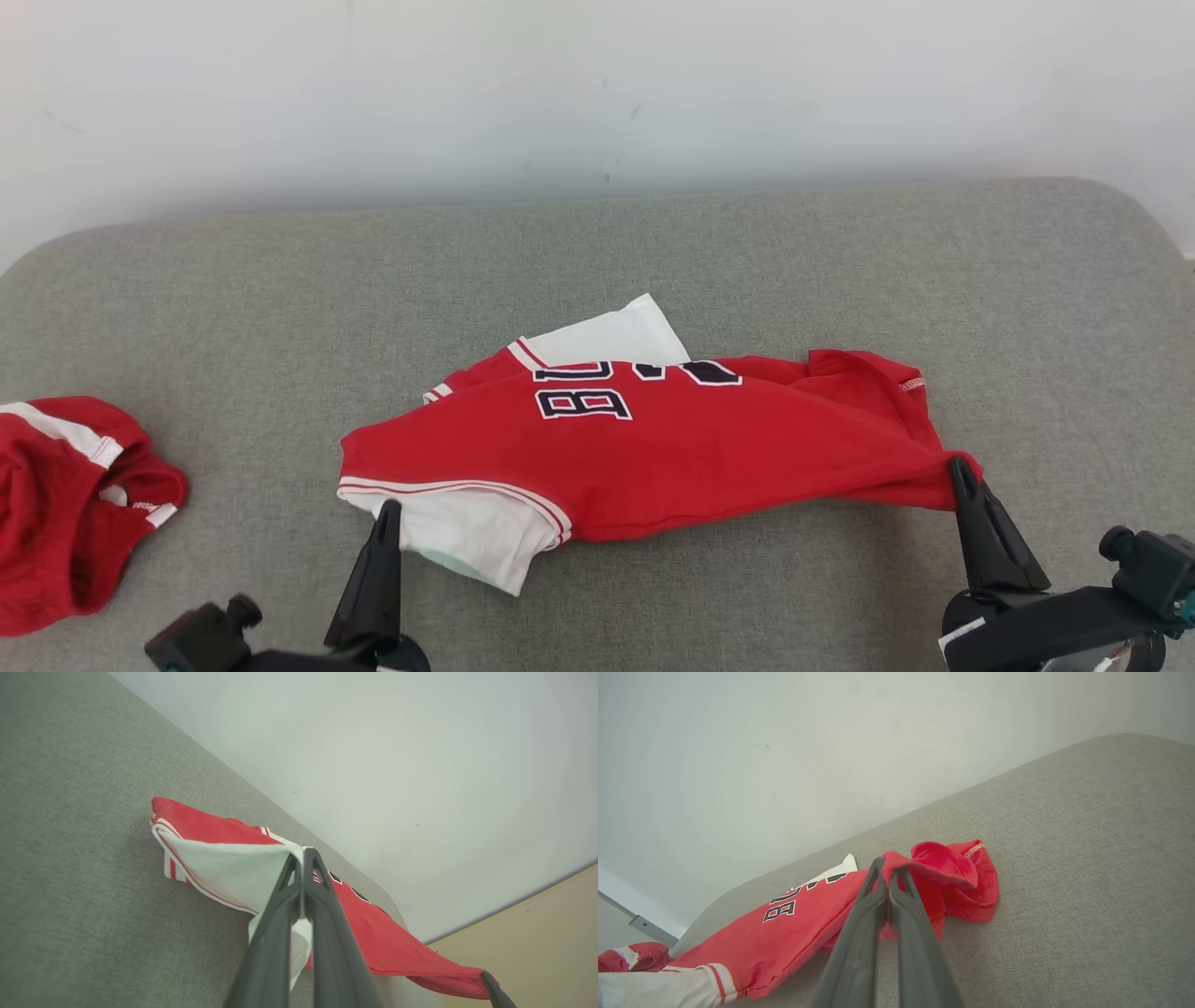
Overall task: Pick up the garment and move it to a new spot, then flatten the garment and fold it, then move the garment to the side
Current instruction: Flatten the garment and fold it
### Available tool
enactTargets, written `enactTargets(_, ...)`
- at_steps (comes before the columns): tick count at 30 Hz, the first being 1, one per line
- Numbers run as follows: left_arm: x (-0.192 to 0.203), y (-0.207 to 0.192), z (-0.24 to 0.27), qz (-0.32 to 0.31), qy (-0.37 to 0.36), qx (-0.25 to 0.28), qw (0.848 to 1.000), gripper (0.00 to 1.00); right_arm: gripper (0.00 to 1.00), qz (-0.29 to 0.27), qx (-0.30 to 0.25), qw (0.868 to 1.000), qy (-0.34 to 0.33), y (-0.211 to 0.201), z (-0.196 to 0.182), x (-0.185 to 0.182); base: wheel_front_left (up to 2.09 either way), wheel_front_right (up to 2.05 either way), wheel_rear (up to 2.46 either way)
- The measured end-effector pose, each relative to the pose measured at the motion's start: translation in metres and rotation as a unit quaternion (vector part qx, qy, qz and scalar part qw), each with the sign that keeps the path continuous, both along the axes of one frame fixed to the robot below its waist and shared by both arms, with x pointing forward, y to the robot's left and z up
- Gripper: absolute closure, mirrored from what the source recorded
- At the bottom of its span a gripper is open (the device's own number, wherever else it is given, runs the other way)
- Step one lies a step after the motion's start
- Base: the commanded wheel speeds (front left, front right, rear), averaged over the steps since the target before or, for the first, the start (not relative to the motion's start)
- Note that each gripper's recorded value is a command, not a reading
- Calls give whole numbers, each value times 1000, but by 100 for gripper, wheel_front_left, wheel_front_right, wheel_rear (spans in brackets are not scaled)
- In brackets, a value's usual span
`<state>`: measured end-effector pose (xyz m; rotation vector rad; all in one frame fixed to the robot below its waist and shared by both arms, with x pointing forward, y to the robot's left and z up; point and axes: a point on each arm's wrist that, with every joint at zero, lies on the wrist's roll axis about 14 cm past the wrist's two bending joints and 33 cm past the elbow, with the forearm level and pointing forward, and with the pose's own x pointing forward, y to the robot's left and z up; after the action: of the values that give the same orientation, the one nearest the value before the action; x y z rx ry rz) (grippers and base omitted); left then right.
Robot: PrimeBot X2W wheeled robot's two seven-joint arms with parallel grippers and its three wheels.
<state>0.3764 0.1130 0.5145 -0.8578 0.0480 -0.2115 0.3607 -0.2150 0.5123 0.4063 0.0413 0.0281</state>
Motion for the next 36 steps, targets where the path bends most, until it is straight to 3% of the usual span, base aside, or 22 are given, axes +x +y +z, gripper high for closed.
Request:
enactTargets(7,32,-14,20,-31,-38,32,998,100,100,37,-38,998,-22,14,17,27,0,0,0)
enactTargets(17,102,-30,71,-42,-121,64,990,100,100,58,-86,987,-121,25,77,89,0,0,0)
enactTargets(21,120,-36,113,-39,-182,66,980,100,100,36,-102,972,-207,17,126,101,0,0,0)
enactTargets(26,123,-34,186,-31,-280,59,958,100,100,10,-131,945,-300,7,185,100,0,0,0)
enactTargets(32,106,-37,252,-43,-359,58,930,100,100,-13,-147,919,-364,-3,231,86,0,0,0)
enactTargets(36,95,-43,270,-58,-378,65,922,100,100,-23,-148,911,-384,-7,245,76,0,0,0)
